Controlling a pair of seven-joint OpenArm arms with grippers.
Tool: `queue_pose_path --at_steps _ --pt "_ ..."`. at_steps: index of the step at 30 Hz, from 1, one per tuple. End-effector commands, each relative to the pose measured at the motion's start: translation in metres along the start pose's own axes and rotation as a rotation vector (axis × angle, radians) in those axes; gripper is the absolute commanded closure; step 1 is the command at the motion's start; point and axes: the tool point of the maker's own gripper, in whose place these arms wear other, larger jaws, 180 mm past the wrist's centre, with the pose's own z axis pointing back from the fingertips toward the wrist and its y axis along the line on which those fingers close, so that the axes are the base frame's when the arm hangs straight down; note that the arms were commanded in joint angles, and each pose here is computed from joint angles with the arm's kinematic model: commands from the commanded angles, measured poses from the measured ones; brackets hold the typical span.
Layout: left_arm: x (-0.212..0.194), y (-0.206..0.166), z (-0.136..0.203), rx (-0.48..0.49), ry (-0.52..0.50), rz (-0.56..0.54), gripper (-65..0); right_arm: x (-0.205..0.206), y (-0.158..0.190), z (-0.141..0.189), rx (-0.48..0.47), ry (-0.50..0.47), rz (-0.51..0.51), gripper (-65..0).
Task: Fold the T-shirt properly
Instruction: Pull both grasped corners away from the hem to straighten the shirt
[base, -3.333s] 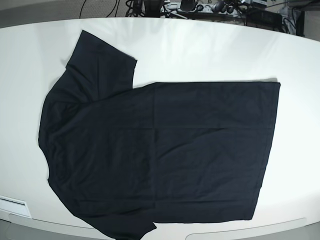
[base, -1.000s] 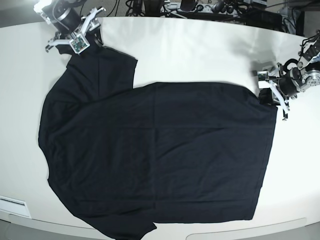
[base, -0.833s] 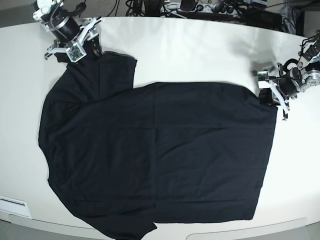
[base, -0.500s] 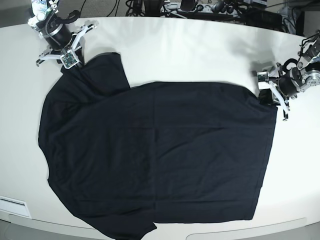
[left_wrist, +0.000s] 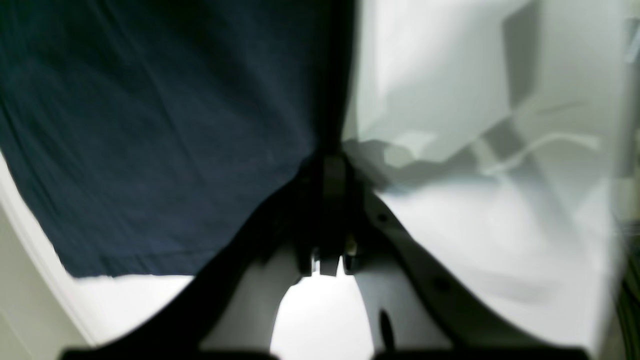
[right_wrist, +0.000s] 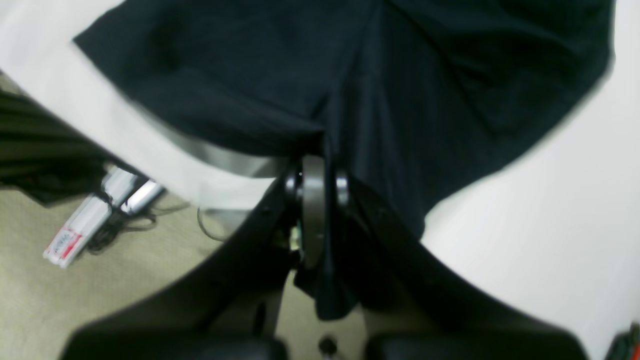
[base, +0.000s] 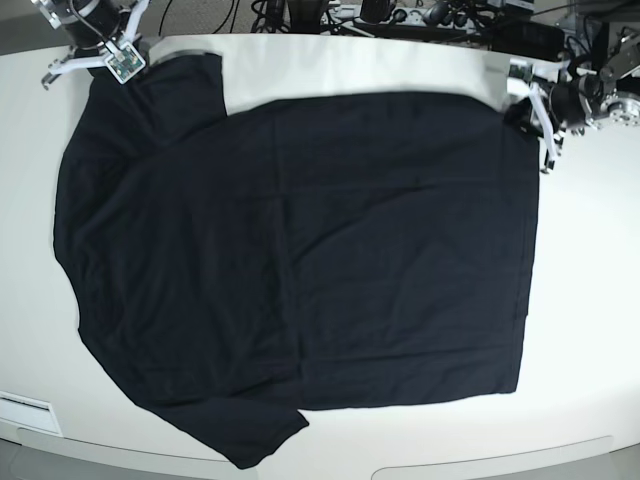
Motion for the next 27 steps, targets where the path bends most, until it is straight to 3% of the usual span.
queue_pose_path --at_steps 1,10,16,19,22,27 --pt "-0.004 0.006 0.011 0.008 0.019 -0.026 0.0 -0.005 0.001 0.007 0.004 0.018 0.008 0.0" --pt "-0.004 -0.004 0.033 -0.054 0.054 -0.091 0.0 -0.052 0.034 0.036 0.082 0.174 -0.072 0.0" --pt "0.026 -0.013 0.036 -0.112 -0.031 -0.023 0.0 -0.055 0.033 0.037 0.065 0.192 -0.079 0.0" --pt "0.031 -0.017 0.036 -0.115 -0.020 -0.029 0.0 -0.058 0.027 0.037 0.039 0.202 -0.041 0.0" --pt "0.022 0.006 0.034 0.017 0.041 -0.101 0.0 -0.051 0.006 0.037 -0.066 0.165 0.029 0.0" --pt "0.002 0.066 0.047 0.337 0.185 -0.211 0.0 -0.023 -0.030 0.022 -0.191 0.071 0.117 0.0"
